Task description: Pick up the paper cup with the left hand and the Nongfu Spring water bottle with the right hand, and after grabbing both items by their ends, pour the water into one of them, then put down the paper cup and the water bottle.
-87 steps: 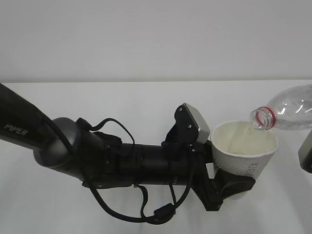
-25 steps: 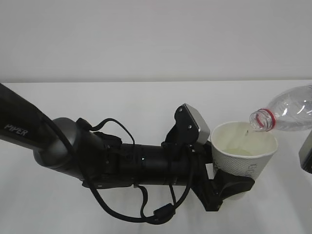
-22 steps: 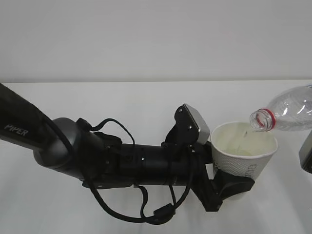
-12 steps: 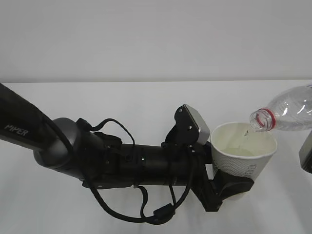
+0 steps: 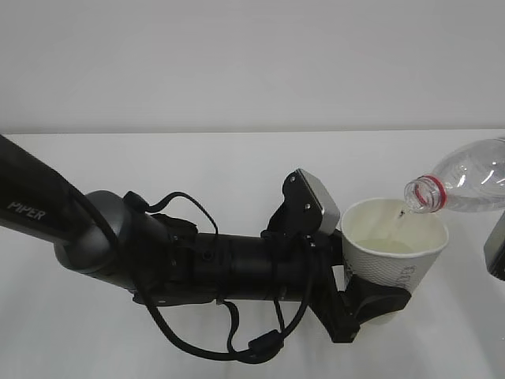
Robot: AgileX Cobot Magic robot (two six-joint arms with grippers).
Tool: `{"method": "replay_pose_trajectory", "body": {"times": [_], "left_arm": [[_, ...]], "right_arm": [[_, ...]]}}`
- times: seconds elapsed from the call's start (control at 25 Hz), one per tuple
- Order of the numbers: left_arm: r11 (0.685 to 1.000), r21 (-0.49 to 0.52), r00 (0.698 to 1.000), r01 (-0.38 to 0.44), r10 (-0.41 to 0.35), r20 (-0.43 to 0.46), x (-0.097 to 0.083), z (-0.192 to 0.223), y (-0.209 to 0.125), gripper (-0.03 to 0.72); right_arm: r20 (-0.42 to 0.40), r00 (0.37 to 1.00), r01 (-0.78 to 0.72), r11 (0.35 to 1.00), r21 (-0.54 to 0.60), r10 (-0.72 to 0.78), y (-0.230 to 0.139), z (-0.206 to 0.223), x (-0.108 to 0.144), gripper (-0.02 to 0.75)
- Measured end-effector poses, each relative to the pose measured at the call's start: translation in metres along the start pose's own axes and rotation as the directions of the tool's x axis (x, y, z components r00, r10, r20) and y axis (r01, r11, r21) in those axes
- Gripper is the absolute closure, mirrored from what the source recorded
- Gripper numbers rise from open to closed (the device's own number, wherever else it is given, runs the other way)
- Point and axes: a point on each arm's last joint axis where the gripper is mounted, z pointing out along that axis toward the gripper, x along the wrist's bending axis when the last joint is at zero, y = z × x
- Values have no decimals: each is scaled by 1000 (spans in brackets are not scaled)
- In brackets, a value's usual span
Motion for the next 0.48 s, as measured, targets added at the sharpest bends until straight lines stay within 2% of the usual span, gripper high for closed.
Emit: {"method": "replay_pose_trajectory", "body": {"times": [0.48], "left_arm": [[1000,3,1000,0,0,-2,0,0,0,160]], "right_arm": [[0,1000,0,1000,0,0,0,0,0,334]]}}
